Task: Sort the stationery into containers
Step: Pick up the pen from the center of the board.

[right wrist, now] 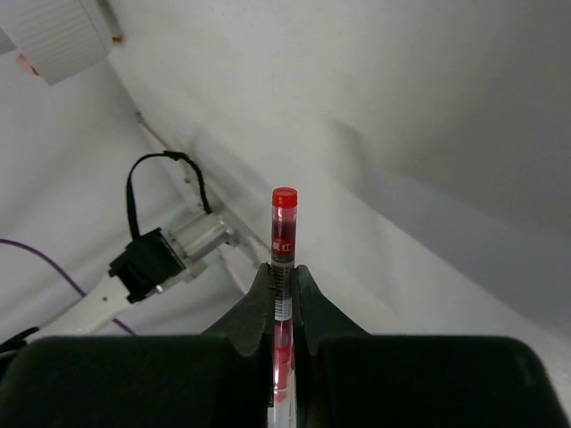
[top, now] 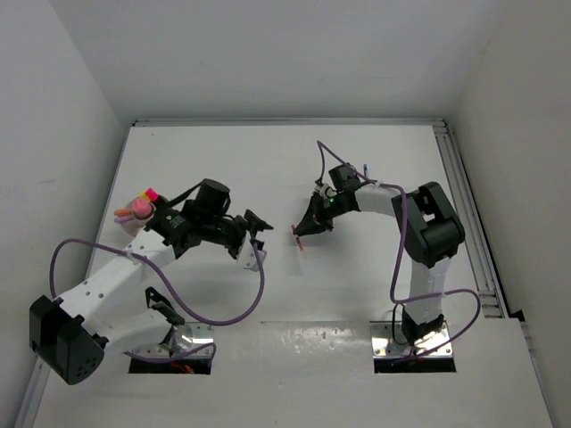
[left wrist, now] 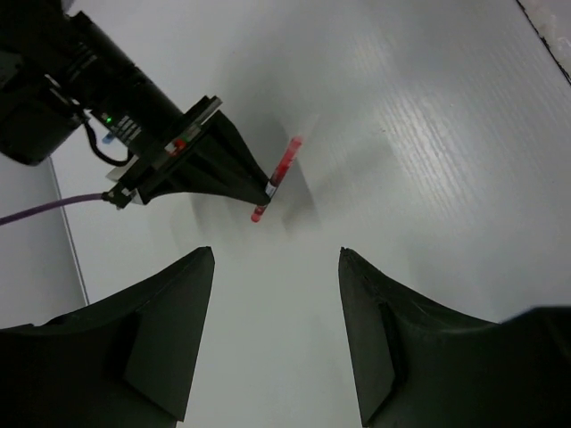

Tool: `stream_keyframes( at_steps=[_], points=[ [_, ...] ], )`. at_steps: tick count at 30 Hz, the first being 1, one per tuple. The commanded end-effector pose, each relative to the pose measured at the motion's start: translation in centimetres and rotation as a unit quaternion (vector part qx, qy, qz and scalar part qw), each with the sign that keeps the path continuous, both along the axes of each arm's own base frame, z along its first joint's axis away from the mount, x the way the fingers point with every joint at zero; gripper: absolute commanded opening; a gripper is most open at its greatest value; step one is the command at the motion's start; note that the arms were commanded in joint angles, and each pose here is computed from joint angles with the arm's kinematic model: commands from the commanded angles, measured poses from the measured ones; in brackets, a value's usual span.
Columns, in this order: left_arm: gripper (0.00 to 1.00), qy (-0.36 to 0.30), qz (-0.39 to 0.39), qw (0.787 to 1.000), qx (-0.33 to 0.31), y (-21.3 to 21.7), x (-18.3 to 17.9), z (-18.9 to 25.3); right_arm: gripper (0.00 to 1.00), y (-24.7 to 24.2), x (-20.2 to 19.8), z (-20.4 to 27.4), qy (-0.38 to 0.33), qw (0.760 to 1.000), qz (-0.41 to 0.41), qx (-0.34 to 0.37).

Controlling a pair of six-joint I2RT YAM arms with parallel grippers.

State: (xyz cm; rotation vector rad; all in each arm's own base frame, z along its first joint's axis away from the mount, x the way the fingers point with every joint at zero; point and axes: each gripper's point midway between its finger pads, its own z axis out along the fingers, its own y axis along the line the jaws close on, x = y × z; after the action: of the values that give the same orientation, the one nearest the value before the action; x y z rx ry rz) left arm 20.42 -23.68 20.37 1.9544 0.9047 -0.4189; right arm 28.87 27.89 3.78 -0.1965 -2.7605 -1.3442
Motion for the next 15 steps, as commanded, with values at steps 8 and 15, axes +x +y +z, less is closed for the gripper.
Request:
stream_keyframes(
  at_steps=[8,15],
  points=[
    [0.70,-0.009,-0.041,0.999,0.019,-2.7,-0.8,-3.6,0.00,3.3,-1.4,4.9,0.052,0.995,-0.047,0.069],
    [0.72,-0.003,-0.060,0.998,-0.005,-5.2,-1.3,-3.8,0.00,5.1,-2.3,5.4,0.053,0.995,-0.021,0.078]
  ],
)
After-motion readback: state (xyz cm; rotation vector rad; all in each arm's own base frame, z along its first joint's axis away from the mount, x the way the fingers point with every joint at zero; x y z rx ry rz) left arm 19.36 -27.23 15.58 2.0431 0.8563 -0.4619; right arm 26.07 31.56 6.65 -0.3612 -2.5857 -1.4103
